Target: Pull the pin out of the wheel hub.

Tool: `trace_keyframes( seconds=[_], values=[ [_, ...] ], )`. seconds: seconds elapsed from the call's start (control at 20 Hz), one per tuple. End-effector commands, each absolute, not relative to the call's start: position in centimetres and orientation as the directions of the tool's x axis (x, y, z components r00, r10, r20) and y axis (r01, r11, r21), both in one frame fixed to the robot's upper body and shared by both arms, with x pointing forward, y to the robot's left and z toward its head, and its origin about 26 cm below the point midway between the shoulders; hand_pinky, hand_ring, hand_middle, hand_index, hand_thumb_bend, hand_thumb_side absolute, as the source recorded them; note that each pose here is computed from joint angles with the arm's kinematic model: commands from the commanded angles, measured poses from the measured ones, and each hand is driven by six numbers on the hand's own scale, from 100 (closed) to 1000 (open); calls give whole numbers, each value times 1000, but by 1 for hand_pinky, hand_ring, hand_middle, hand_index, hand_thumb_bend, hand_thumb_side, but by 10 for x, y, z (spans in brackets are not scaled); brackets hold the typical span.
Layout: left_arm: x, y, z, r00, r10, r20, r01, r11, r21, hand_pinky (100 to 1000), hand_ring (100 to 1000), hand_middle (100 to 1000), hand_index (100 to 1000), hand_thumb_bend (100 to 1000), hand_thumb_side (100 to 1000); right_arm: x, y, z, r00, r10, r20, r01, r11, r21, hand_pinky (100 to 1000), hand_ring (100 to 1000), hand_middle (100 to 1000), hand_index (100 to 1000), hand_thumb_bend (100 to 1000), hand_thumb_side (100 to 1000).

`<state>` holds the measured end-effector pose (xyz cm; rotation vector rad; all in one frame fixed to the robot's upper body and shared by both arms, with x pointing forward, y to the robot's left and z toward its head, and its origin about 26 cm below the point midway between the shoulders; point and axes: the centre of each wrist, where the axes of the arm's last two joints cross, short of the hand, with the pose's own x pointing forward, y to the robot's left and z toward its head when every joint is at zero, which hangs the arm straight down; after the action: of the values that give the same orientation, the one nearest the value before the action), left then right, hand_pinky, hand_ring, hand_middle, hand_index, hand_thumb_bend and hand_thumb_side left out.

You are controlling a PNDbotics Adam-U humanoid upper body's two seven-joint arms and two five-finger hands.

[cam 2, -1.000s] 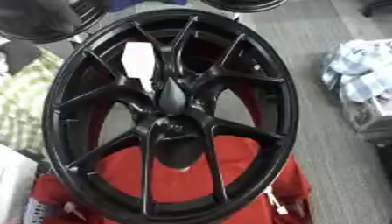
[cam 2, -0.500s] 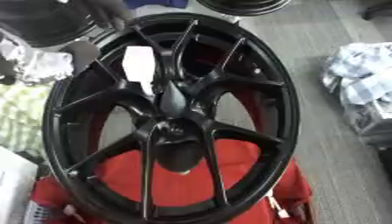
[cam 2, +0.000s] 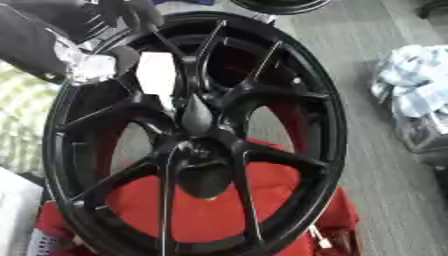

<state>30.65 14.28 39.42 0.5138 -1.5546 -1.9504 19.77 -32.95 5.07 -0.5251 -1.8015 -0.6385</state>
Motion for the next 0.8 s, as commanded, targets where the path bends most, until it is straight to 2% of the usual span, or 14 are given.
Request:
trace_keyframes(
  seconds=[0.05,0.15,0.25,0.3,0.35,0.4,0.45,0.55,0.7,0.75,0.8],
  values=[
    [307,146,399,-744,-668,33,199,-174,964,818,850,823,905,128,583,199,-327,53,-302,52,952,636,755,161,959,809,797,740,100,772],
    [308,145,398,-742,-670,23,209,-198,958,825,857,832,910,141,613,200,-325,52,-301,49,952,638,753,163,959,809,796,739,100,779],
    [309,144,396,-743,-668,28,230,-215,949,831,865,844,920,158,696,202,-324,52,-299,45,953,642,749,166,958,808,795,739,100,797],
    [310,143,395,-745,-666,37,242,-217,946,831,865,844,920,158,696,202,-323,51,-297,43,954,643,747,167,958,808,795,739,100,797],
    [311,143,394,-747,-663,48,254,-219,942,833,868,847,924,186,756,203,-323,51,-296,40,954,643,747,168,958,807,794,739,100,793],
    [312,142,393,-750,-659,57,264,-219,939,834,869,848,926,198,778,204,-322,51,-294,38,955,643,747,168,958,807,794,738,100,811],
    [312,142,394,-755,-652,67,272,-219,937,834,871,848,928,245,849,205,-321,50,-292,37,956,643,748,168,957,807,794,738,100,816],
    [310,142,396,-770,-632,84,279,-215,936,837,874,846,934,308,911,206,-319,49,-286,35,957,644,747,166,957,807,793,738,100,828],
    [308,145,404,-776,-624,88,263,-194,945,848,881,847,938,358,879,207,-317,48,-280,31,960,644,748,163,957,806,792,738,100,838],
    [307,146,406,-773,-631,73,245,-191,950,858,884,846,939,411,831,207,-316,48,-277,30,960,643,748,163,957,806,792,738,100,844],
    [307,147,407,-769,-637,52,225,-194,955,856,883,845,939,412,831,208,-316,47,-275,29,961,643,749,161,957,806,792,738,100,845]
  ],
)
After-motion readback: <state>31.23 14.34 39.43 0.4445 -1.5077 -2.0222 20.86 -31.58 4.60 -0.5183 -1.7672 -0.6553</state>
